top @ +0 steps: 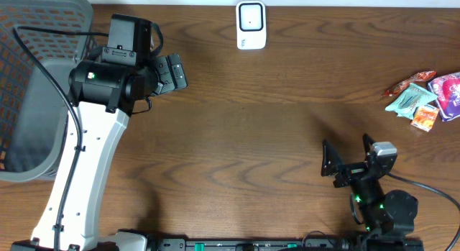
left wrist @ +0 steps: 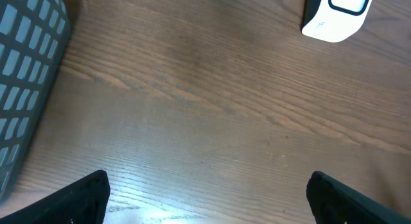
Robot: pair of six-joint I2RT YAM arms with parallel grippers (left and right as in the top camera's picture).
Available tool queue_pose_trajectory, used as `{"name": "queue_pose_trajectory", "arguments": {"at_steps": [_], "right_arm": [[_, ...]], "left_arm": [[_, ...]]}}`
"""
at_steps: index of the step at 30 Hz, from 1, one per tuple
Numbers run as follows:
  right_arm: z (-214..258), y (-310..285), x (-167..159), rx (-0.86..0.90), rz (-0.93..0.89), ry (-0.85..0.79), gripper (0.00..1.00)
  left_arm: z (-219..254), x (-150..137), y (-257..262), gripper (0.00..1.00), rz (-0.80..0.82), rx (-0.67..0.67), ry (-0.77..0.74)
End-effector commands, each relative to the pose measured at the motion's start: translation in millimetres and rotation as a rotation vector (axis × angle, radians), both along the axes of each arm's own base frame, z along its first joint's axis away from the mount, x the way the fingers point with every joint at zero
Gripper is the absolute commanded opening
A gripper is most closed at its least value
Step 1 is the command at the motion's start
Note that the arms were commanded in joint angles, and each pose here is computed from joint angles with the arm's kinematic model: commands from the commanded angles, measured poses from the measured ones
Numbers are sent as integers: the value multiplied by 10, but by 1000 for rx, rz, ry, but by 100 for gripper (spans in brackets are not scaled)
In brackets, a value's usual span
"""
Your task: Scan the item barcode
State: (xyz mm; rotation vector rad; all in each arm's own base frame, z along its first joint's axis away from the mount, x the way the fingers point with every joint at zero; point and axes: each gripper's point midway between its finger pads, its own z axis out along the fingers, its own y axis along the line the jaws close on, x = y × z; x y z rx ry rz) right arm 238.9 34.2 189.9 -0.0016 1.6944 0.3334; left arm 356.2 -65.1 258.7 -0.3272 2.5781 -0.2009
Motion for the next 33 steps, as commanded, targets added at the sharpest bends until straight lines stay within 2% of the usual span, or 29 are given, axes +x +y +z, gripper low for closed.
{"name": "queue_pose_trajectory", "arguments": {"at_steps": [1, 9, 16, 22, 33], "right_arm": [[3, -28, 5, -76, -13, -69, 99], [8, -204, 36, -84, -118, -134, 99], [-82, -349, 57, -90, -202, -118, 99], [-283, -357, 76, -122, -203, -74, 99], [-335, -353, 73, -253, -186, -68, 99]], "left_arm": [[-12, 2, 8, 98, 7, -4, 6], [-12, 2, 8, 98, 7, -4, 6], [-12, 2, 8, 98, 7, -4, 6], [-12, 2, 8, 98, 7, -4, 6], [-12, 2, 8, 98, 7, -4, 6]]}}
